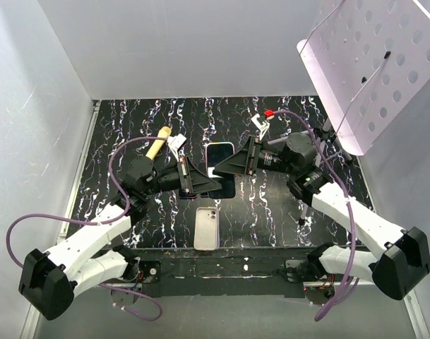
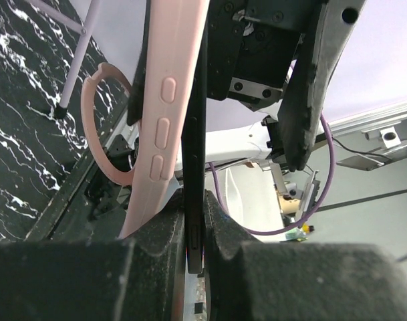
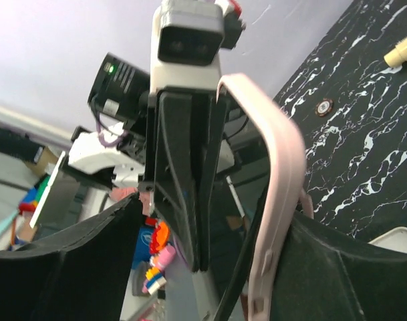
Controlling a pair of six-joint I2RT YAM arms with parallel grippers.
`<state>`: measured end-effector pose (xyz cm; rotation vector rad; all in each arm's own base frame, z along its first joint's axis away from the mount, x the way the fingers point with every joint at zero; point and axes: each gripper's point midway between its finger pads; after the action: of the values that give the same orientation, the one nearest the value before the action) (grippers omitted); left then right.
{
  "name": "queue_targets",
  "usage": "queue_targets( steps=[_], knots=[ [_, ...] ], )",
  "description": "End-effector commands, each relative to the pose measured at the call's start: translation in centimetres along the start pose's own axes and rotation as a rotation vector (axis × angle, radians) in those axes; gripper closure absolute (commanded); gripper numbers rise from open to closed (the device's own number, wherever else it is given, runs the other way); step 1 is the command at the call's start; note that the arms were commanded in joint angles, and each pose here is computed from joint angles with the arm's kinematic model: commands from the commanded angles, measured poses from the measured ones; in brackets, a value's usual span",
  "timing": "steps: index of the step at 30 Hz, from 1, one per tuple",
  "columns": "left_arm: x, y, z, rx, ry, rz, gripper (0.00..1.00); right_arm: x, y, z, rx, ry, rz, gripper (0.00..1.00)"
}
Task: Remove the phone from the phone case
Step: Remove the phone case from the phone.
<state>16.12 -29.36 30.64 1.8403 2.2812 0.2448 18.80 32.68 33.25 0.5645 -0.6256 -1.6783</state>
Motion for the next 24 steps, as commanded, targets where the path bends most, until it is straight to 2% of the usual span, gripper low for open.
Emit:
queue_targets(
  steps=[1, 7, 10, 13, 15, 18, 22, 24],
  knots=[
    [0.9, 1.3, -5.5, -0.199, -0.106, -0.061, 1.0, 2.1, 0.8, 4.3, 0.142, 0.102, 0.015, 0.2],
    [1.4, 1.8, -7.0, -0.196, -0.087, -0.071, 1.0, 4.0, 0.2, 3.7, 0.212, 0.049, 0.024, 0.16],
    [1.6, 2.0, -7.6, -0.194, -0.081, -0.058, 1.0, 4.6, -0.1, 3.4, 0.208, 0.014, 0.034, 0.18],
    [1.8, 2.2, -7.7, -0.186, -0.082, -0.059, 1.0, 4.9, -0.6, 3.3, 0.216, 0.004, 0.041, 0.23],
    [2.0, 2.6, -7.9, -0.167, -0.087, -0.071, 1.0, 5.1, -0.8, 3.5, 0.225, 0.014, 0.039, 0.32],
    [2.2, 2.6, -8.2, -0.136, -0.127, -0.058, 1.0, 5.4, -1.0, 3.9, 0.233, 0.03, 0.035, 0.39],
    [2.2, 2.8, -8.2, -0.088, -0.158, -0.056, 1.0, 5.3, -1.0, 3.8, 0.236, 0.038, 0.038, 0.6],
    [2.2, 2.8, -8.3, -0.071, -0.178, -0.049, 1.0, 5.2, -1.1, 4.0, 0.218, 0.054, 0.049, 0.63]
  ],
)
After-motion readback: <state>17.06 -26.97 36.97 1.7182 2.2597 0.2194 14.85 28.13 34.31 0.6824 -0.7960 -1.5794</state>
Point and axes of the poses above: each gripper's point midway between its finger pads, its own x axis back along the fingers, its own z axis along the line the jaws close on, y = z × x, and after that the axes turned 10 degrees about x, right-handed
